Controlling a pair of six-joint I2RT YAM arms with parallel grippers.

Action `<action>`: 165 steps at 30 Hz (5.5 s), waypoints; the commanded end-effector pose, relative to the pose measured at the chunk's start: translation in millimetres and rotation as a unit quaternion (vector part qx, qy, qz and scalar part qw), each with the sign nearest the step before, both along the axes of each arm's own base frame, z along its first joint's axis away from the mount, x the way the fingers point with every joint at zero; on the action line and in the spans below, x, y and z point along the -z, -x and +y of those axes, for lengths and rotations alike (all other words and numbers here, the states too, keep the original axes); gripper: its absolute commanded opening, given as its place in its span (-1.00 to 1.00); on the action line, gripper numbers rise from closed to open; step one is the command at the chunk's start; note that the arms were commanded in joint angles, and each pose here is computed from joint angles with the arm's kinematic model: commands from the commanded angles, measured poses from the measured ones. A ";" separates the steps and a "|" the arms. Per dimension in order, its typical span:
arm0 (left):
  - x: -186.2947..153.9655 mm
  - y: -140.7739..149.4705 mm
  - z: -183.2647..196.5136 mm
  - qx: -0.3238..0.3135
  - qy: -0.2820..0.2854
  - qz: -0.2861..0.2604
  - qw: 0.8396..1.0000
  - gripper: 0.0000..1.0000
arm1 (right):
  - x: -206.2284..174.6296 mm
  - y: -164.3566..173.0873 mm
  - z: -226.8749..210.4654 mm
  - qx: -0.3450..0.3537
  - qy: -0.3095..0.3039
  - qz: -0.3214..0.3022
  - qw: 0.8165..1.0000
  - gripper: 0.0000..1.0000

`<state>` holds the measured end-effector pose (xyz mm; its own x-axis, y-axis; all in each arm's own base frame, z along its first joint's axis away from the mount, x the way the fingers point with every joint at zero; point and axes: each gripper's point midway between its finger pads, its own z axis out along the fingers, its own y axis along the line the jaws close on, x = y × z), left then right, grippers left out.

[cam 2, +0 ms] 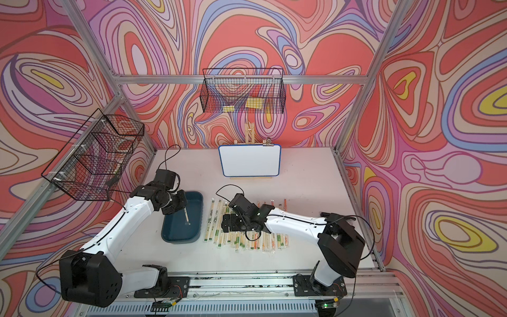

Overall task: Take the paired disposable chopsticks out of the storage box
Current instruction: Place the paired disposable chopsticks at the center of the board, then reset both arms

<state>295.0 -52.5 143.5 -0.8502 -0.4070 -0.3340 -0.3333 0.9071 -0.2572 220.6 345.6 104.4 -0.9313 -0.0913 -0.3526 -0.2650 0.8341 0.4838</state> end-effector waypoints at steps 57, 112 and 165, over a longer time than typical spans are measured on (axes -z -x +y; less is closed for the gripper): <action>114.5 14.1 -54.6 0.116 -0.119 0.130 0.977 -1.00 | -8.1 -1.0 -11.3 0.014 0.006 -0.018 1.000 0.89; -22.4 -4.7 -17.0 0.076 -0.060 -0.085 0.992 0.99 | -134.6 -95.1 -140.5 0.174 0.077 -0.195 0.962 0.97; 55.2 -95.9 74.3 0.054 -0.239 -0.365 0.898 1.00 | 7.0 -208.1 -356.8 0.268 0.173 -0.433 0.843 0.97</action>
<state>387.8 24.0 91.3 -0.3441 -0.0130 -0.9389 -0.1603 0.9860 0.0451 427.2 -14.7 92.6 -0.2951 0.0180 -0.9553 0.0872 0.9962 -0.0082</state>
